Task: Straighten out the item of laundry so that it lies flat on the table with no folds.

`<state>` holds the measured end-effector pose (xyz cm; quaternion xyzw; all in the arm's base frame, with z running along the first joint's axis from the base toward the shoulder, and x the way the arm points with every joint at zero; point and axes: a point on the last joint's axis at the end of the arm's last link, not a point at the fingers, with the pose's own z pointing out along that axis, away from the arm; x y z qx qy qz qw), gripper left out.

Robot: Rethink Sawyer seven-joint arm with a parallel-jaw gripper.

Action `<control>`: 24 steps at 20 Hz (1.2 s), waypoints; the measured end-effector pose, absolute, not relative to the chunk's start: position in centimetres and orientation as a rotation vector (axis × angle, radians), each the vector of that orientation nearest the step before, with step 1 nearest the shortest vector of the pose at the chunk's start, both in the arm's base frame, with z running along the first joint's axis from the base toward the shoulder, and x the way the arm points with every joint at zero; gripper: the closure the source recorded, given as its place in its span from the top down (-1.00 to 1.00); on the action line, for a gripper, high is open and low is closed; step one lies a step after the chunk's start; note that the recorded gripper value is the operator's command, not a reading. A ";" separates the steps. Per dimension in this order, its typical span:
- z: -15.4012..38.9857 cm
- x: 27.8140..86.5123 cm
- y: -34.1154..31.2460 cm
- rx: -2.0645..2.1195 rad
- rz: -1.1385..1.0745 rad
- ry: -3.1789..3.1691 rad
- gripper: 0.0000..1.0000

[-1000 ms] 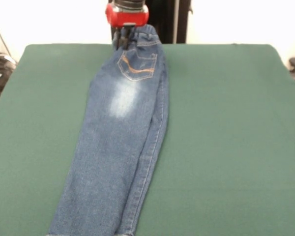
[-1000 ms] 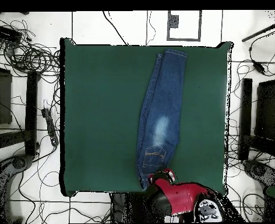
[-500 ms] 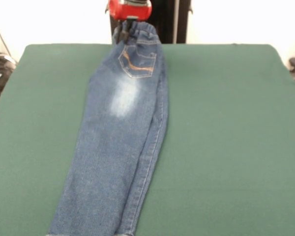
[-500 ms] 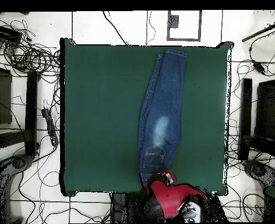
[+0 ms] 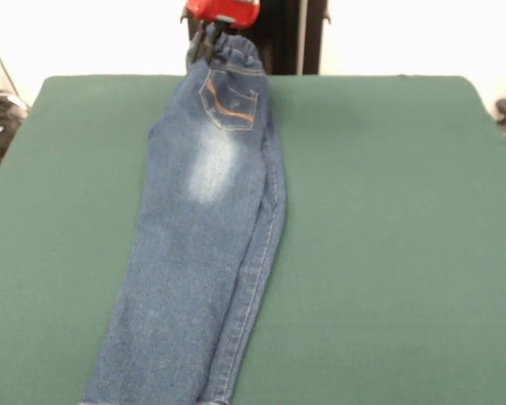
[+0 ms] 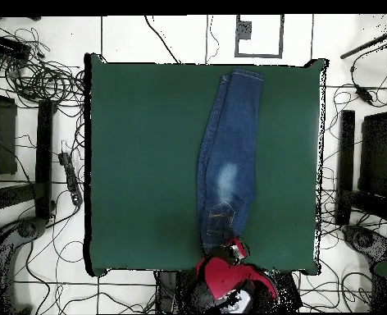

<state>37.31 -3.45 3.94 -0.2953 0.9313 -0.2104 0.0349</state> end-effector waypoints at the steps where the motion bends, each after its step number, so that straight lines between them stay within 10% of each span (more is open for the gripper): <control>1: 4.0 37.3 -3.5 -0.906 -0.662 2.856 -1.00; 24: 4.4 37.9 -1.0 -0.830 -1.166 2.641 -1.00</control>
